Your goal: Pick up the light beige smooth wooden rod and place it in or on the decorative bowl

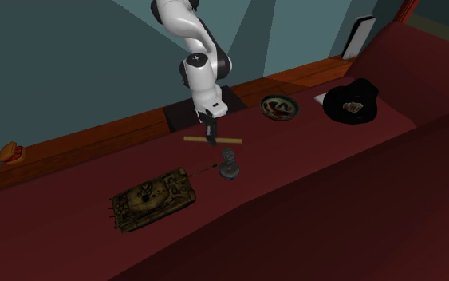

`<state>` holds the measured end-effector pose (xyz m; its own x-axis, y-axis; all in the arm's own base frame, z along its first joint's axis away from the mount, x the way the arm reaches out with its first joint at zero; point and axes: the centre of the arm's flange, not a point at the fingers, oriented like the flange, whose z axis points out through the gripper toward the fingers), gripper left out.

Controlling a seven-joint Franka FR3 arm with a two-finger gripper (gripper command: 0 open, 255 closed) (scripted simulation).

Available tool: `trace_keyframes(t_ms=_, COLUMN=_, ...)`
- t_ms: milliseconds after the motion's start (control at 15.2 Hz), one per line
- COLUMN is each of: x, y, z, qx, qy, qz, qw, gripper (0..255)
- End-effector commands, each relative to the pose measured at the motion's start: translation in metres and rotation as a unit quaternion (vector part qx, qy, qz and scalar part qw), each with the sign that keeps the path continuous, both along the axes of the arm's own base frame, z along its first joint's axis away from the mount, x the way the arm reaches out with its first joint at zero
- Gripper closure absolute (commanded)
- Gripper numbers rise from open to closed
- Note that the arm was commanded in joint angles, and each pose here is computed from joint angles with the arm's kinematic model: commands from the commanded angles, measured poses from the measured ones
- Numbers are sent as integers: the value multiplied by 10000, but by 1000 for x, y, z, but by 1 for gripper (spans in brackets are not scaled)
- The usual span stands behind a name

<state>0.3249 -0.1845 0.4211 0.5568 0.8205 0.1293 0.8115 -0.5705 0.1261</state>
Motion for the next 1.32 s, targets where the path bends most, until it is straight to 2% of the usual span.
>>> trace_keyframes(t_ms=0, x=0, y=0, z=6, qx=-8, qy=8, qz=-3, qw=10000, gripper=255)
trace_keyframes(t_ms=1254, x=0, y=0, z=106, qx=-8, qy=8, qz=-3, qw=10000, gripper=255)
